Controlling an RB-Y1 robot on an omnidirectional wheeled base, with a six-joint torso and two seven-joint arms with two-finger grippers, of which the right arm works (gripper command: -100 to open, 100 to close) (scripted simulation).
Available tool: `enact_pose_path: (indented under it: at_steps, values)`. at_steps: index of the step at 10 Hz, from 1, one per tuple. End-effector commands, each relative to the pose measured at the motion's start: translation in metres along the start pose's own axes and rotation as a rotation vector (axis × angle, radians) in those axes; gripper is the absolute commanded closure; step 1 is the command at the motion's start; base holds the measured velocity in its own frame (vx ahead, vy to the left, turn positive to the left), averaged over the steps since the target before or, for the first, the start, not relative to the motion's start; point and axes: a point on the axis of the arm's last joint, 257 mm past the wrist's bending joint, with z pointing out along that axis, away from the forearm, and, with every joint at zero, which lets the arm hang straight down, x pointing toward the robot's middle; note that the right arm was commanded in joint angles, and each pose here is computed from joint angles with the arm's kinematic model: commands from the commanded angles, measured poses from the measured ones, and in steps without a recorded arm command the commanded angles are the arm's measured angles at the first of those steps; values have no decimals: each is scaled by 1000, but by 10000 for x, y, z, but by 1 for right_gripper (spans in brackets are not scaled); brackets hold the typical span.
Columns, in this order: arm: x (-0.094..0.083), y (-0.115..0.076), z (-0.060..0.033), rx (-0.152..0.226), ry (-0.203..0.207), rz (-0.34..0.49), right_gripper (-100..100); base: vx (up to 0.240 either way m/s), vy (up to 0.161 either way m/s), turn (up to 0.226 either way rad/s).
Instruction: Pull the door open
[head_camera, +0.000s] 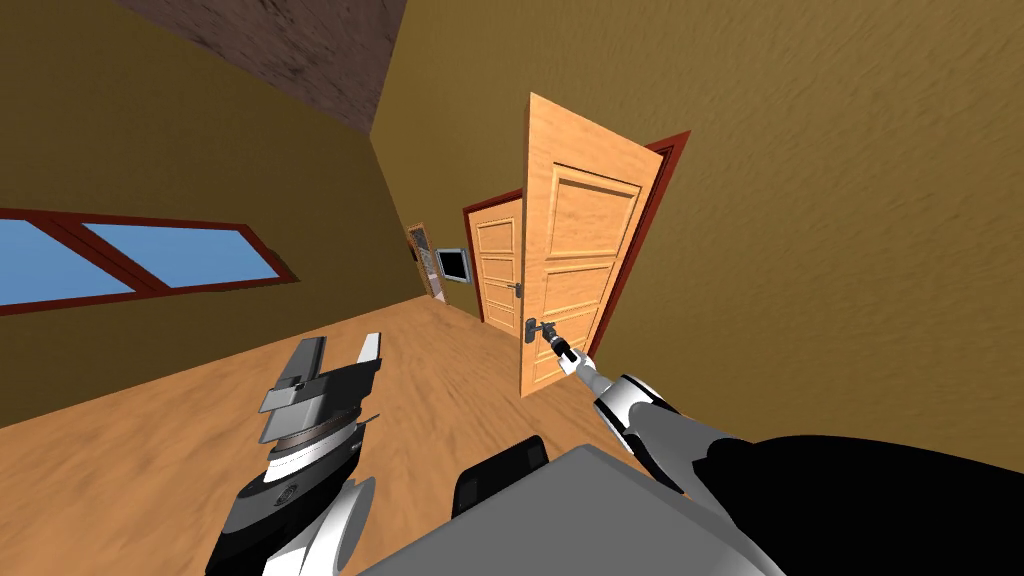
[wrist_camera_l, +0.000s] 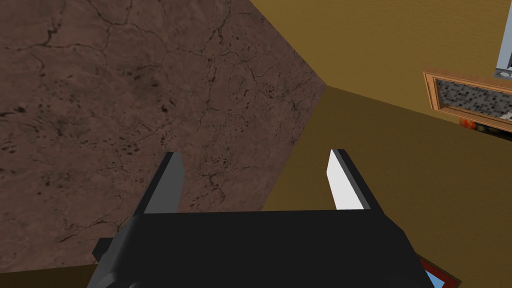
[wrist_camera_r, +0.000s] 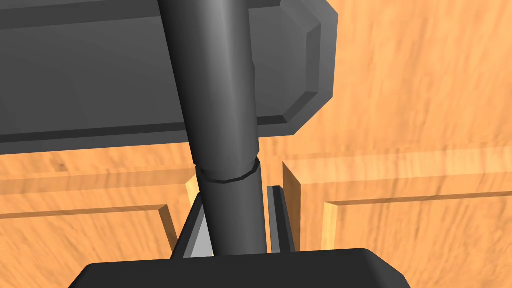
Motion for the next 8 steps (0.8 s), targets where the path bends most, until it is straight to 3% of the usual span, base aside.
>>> enact_pose_path:
  at_steps: [1, 8]
  values:
    - [0, 0, 0, 0, 0, 0, 100, -72, -55, 18]
    - [417, -11, -24, -1, 133, 3, 100, -181, -96, 51]
